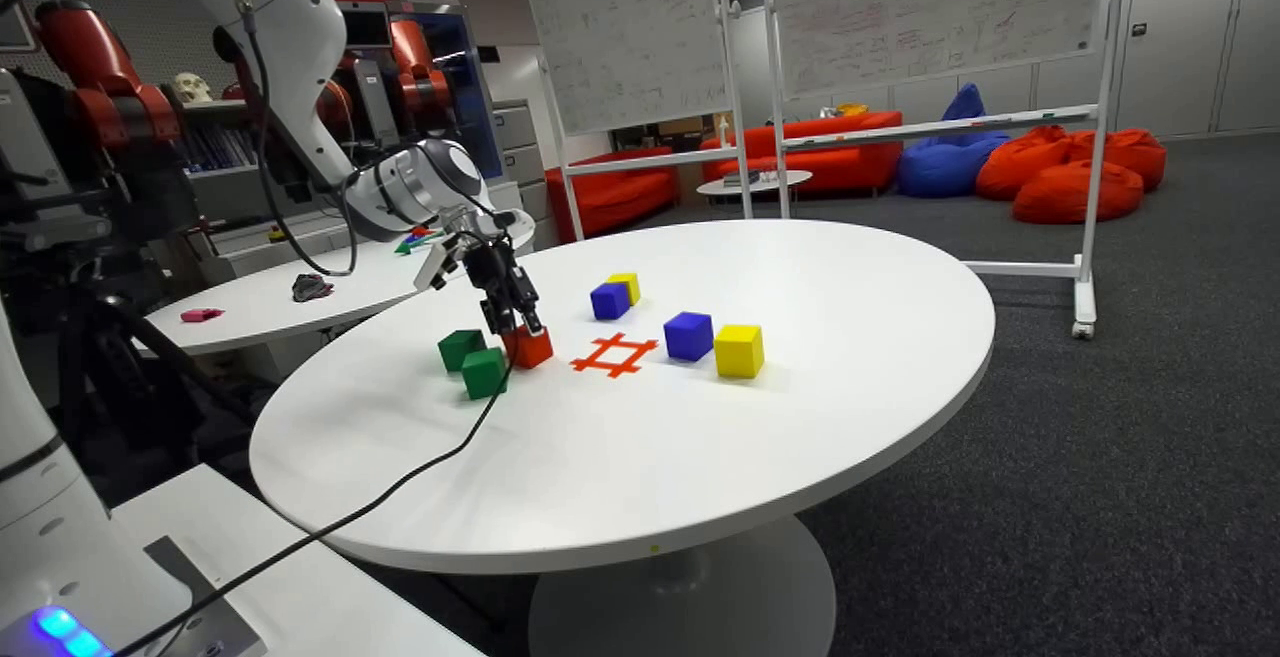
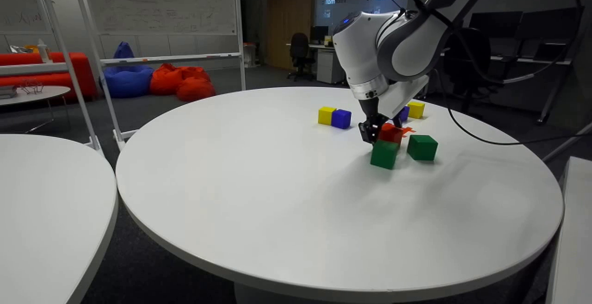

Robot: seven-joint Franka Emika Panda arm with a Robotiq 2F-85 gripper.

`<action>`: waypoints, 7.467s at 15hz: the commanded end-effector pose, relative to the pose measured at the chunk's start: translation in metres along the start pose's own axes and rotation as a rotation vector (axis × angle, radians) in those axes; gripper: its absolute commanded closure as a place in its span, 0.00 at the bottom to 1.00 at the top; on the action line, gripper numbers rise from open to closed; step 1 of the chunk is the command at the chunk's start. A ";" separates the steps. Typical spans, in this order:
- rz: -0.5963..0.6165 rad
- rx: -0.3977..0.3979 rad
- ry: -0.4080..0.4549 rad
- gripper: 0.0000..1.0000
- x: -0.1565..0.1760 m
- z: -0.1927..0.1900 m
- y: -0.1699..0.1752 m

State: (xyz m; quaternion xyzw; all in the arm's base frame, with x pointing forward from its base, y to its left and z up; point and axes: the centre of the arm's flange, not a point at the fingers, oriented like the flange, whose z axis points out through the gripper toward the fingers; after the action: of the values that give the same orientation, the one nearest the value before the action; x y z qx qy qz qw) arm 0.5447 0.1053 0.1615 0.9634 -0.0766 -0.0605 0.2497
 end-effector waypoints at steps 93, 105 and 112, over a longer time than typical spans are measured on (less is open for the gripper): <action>-0.139 0.030 0.052 0.00 -0.004 -0.013 0.028; -0.194 0.021 0.070 0.00 -0.006 -0.016 0.019; -0.199 0.018 0.075 0.00 -0.007 -0.016 0.020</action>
State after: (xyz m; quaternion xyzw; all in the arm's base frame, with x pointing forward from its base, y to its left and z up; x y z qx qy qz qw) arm 0.5386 0.0986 0.1857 0.9708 0.0215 -0.0492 0.2337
